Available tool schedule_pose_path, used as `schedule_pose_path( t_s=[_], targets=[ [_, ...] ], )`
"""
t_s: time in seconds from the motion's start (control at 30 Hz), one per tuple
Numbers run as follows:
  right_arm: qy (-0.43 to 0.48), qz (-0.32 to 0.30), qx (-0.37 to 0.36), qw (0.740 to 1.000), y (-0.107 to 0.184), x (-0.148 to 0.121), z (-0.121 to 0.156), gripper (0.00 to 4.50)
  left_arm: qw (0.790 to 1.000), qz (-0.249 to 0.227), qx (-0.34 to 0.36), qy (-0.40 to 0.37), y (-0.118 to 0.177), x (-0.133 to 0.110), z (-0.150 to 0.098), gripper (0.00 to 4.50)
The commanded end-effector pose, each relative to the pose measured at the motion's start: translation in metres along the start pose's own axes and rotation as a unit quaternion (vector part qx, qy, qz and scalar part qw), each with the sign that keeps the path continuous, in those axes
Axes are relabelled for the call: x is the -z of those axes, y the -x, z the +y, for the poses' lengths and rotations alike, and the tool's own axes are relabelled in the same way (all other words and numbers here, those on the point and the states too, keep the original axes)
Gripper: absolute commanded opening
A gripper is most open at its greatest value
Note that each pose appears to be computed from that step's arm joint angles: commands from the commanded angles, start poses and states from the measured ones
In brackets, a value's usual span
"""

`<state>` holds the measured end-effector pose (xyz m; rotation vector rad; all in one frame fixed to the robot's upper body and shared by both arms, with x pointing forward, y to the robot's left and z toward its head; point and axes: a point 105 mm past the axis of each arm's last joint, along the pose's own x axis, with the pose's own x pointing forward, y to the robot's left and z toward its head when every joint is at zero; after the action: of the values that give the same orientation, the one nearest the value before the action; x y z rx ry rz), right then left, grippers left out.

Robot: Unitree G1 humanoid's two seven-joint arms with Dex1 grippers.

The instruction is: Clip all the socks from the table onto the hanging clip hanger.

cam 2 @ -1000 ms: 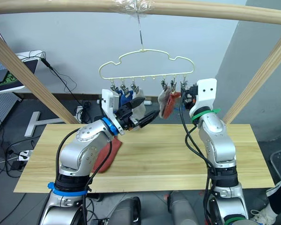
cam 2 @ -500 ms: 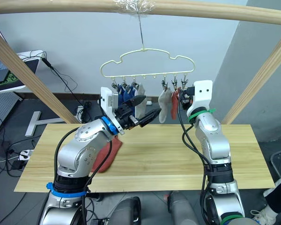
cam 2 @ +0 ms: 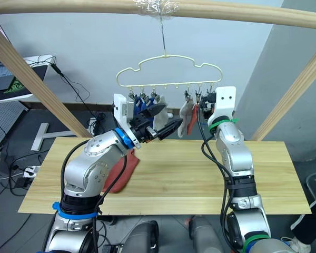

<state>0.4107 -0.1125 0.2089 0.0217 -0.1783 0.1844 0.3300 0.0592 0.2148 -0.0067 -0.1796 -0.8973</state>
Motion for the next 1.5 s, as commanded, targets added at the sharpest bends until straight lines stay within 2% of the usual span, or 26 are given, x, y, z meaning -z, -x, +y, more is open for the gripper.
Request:
schedule_pose_path(
  t_s=[0.03, 0.47, 0.73, 1.5],
  targets=[
    [-0.002, -0.042, -0.001, 0.999, -0.003, -0.022, 0.002, 2.42, 0.999, -0.026, 0.016, -0.016, -0.001, -0.016, -0.009, 4.50],
    [-0.001, -0.049, 0.001, 0.999, -0.008, -0.025, 0.000, 2.42, 0.999, -0.035, 0.016, -0.017, -0.003, -0.021, -0.010, 4.50],
    [-0.002, -0.055, 0.002, 0.998, -0.011, -0.028, 0.000, 2.42, 0.998, -0.061, 0.030, -0.015, -0.009, -0.036, -0.014, 4.50],
    [-0.009, -0.056, -0.003, 0.998, -0.015, -0.028, 0.004, 2.42, 0.997, -0.064, 0.030, -0.019, -0.009, -0.039, -0.013, 4.50]
  ],
)
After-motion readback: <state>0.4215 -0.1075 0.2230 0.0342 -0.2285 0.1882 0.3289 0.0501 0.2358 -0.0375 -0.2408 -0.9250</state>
